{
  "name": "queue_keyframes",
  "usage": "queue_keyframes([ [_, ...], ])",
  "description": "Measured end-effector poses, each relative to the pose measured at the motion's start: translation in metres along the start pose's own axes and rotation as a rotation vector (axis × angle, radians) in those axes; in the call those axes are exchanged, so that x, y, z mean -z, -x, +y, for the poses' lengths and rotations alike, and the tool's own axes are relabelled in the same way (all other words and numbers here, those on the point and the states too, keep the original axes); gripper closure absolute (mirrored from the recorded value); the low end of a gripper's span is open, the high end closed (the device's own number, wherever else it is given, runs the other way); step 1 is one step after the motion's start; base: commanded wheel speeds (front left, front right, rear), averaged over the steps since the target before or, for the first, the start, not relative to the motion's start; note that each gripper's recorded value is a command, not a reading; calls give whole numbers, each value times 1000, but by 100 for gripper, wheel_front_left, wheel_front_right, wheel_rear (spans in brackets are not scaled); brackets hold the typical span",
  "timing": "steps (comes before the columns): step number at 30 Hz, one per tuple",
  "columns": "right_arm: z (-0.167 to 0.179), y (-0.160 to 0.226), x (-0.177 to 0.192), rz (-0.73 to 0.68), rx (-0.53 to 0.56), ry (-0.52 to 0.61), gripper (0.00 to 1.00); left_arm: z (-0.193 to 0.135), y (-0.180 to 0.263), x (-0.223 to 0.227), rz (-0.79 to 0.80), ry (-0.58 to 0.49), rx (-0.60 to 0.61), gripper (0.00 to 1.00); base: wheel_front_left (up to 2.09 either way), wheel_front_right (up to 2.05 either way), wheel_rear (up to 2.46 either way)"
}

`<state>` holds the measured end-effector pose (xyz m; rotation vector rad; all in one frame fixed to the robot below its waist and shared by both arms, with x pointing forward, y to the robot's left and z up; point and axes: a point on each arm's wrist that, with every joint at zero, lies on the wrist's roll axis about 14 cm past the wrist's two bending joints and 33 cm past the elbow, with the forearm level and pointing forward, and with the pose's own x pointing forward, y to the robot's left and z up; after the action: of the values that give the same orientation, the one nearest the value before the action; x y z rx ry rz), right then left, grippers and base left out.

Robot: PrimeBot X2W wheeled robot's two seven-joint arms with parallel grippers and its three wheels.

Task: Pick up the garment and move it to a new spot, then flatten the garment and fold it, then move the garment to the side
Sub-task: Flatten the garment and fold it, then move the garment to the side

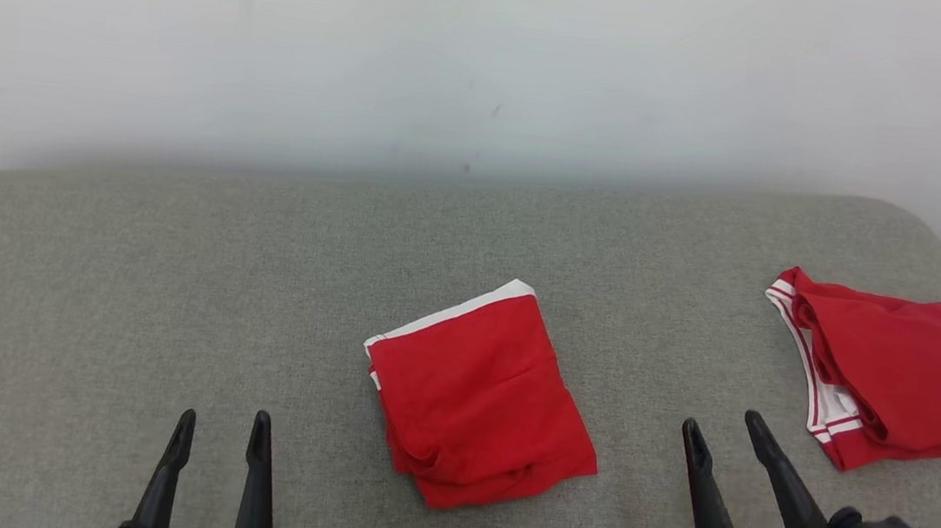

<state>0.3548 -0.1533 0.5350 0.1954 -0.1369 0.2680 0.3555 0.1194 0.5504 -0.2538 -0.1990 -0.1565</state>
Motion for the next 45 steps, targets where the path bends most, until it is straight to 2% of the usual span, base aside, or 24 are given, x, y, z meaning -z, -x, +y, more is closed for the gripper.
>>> queue_keyframes([
  [5,4,14,3,6,14,28,0,3,7,2,11,4,-4,0,0,0,0],
  [11,8,29,12,31,17,54,0,-1,20,5,25,-41,24,0,0,0,0],
  [15,9,34,15,39,26,46,0,1,27,6,32,-20,7,0,0,0,0],
  [45,13,39,27,73,25,24,0,8,36,15,65,-53,-6,0,0,0,0],
])
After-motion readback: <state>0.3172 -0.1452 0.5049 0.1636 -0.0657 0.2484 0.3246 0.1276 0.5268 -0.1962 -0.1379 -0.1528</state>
